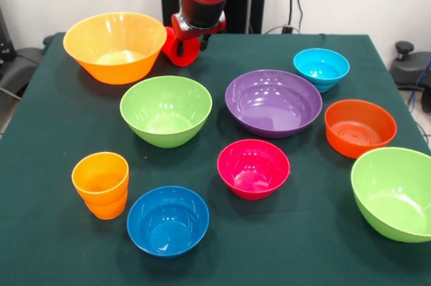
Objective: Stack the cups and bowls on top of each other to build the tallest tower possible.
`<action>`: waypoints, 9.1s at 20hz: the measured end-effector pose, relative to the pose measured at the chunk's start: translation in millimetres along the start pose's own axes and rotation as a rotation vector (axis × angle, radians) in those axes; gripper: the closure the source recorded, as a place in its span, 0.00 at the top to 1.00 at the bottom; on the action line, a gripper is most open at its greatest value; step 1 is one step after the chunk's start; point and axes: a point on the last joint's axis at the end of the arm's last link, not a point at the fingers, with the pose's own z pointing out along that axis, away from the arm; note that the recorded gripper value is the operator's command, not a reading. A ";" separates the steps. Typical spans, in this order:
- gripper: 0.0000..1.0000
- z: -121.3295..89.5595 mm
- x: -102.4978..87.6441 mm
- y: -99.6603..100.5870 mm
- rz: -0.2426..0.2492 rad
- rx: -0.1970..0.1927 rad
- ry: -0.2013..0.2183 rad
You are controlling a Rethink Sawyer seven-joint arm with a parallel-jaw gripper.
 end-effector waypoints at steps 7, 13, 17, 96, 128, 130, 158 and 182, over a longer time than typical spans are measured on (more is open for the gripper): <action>1.00 -0.7 -0.2 3.7 -0.009 0.002 0.013; 0.00 -0.9 -0.1 4.1 -0.012 0.004 0.014; 0.00 -2.1 -0.8 6.5 -0.021 0.009 0.019; 0.00 -153.4 -69.1 50.0 -0.092 -0.134 -0.591; 0.00 -165.9 9.0 1.4 -0.176 -0.173 -0.885; 0.00 -163.1 7.4 6.6 -0.214 -0.137 -0.910; 0.00 -89.3 48.3 15.6 -0.250 -0.064 -0.988; 0.00 -49.3 58.4 38.6 -0.183 -0.133 -1.030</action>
